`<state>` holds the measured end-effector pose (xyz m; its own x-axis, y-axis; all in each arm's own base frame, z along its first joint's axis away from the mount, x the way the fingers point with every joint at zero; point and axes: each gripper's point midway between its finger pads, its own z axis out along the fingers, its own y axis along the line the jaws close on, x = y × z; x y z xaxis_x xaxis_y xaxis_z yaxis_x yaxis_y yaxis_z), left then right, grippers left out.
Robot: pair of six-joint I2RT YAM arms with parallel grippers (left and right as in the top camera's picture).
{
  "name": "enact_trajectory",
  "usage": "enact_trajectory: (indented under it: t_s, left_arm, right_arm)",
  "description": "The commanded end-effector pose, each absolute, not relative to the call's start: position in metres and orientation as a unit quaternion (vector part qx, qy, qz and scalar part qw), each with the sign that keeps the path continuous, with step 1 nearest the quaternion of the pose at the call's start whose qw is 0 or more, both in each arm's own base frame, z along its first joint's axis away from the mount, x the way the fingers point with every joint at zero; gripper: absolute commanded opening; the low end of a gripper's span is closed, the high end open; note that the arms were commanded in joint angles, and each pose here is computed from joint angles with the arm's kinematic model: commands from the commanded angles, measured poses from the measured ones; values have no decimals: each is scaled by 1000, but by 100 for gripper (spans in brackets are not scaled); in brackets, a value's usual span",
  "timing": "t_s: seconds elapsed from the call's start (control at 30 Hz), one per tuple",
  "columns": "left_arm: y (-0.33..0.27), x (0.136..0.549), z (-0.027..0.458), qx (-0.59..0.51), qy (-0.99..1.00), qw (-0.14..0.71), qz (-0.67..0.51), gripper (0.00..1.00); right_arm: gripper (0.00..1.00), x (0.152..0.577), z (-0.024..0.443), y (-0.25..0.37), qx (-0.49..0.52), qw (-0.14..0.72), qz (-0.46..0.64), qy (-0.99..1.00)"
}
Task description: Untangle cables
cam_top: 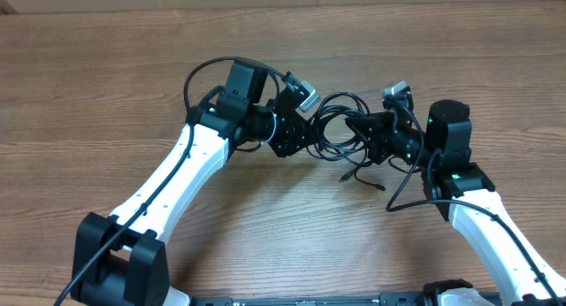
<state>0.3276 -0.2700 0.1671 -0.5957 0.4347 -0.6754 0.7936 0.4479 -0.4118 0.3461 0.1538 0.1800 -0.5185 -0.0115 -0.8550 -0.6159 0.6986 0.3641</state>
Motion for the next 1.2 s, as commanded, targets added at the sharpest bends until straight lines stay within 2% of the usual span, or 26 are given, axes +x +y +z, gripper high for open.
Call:
enact_trajectory:
  t_s: [0.0,0.07,0.23,0.43,0.53,0.6,0.67,0.73,0.8,0.87,0.97,1.17]
  left_arm:
    - [-273,324,175,386,804,253,-376,46]
    - [-273,324,175,386,803,253,-376,50]
    - [-273,324,176,385,803,254,-377,48]
    - [-276,331,182,374,802,267,-381,22]
    - [-277,333,183,376,800,271,-382,17]
    - [-277,333,183,376,800,272,-382,19]
    - [-277,333,183,374,800,271,-382,35]
    - [-277,333,183,368,803,269,-384,43]
    - [-277,333,184,367,803,270,-384,46]
    - [-278,334,184,367,803,270,-384,45]
    - [-278,334,184,367,803,270,-385,34]
    - [-278,335,185,367,802,273,-385,29]
  right_arm:
    - [4,349,192,154,-202,465,333,795]
    - [4,348,192,154,-204,465,336,794]
    - [4,348,192,154,-204,465,336,794]
    - [4,346,193,157,-208,462,343,791]
    - [4,346,193,157,-208,462,343,791]
    - [4,346,193,157,-208,462,343,791]
    - [4,346,193,157,-209,462,344,790]
    - [4,345,193,157,-210,461,345,790]
    - [4,344,194,159,-213,460,350,788]
    - [4,343,194,159,-214,459,352,787]
    - [4,343,194,159,-214,459,352,788]
    - [4,340,195,162,-219,455,361,784]
